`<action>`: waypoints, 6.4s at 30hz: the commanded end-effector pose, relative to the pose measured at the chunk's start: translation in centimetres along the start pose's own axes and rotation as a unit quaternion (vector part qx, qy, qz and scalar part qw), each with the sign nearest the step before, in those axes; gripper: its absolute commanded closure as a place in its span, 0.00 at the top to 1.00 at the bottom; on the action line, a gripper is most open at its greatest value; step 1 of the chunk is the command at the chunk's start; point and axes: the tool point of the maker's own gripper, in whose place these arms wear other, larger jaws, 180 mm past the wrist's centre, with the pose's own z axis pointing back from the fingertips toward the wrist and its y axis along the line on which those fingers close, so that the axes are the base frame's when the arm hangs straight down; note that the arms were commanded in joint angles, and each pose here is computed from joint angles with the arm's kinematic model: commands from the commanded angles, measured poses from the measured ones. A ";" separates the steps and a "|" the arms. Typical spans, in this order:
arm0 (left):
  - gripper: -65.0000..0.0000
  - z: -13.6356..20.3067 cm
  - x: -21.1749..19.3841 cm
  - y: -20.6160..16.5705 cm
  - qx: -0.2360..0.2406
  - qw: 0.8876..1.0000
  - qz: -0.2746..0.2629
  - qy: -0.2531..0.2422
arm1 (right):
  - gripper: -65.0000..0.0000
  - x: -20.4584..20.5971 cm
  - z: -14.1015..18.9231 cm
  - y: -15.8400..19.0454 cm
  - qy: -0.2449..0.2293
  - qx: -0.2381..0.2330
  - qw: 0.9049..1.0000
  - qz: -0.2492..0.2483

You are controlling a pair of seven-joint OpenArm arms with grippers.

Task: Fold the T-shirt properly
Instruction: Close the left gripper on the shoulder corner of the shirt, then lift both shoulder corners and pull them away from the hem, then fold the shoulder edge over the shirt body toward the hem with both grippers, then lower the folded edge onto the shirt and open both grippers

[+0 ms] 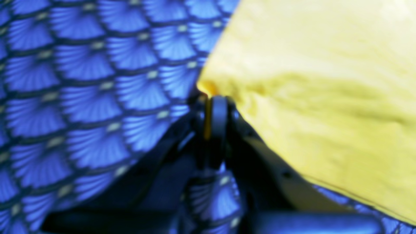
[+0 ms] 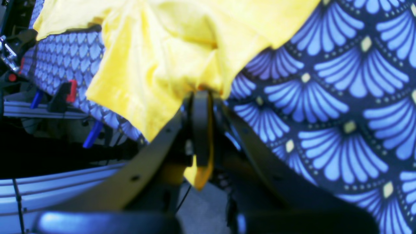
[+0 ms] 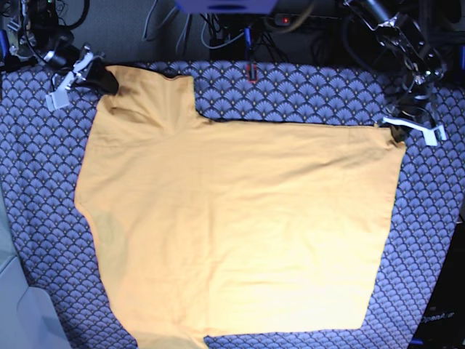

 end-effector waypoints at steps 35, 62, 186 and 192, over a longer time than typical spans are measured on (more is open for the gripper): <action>0.00 7.4 1.6 2.6 0.058 0.990 -0.127 0.033 | 0.00 1.3 5.7 4.1 0.020 -0.048 0.992 0.119; 0.00 10.7 0.7 4.5 0.071 0.984 -0.147 0.069 | 0.00 2.2 10.4 3.3 -0.023 -0.125 0.986 0.108; 0.68 -1.6 15.0 -6.2 0.018 0.973 -0.229 -0.028 | 0.00 28.3 -4.0 0.7 0.032 -0.295 0.862 0.410; 0.68 -1.6 14.4 -6.1 0.015 0.972 -0.232 -0.020 | 0.25 27.1 -5.2 -0.9 0.060 -0.287 0.873 0.389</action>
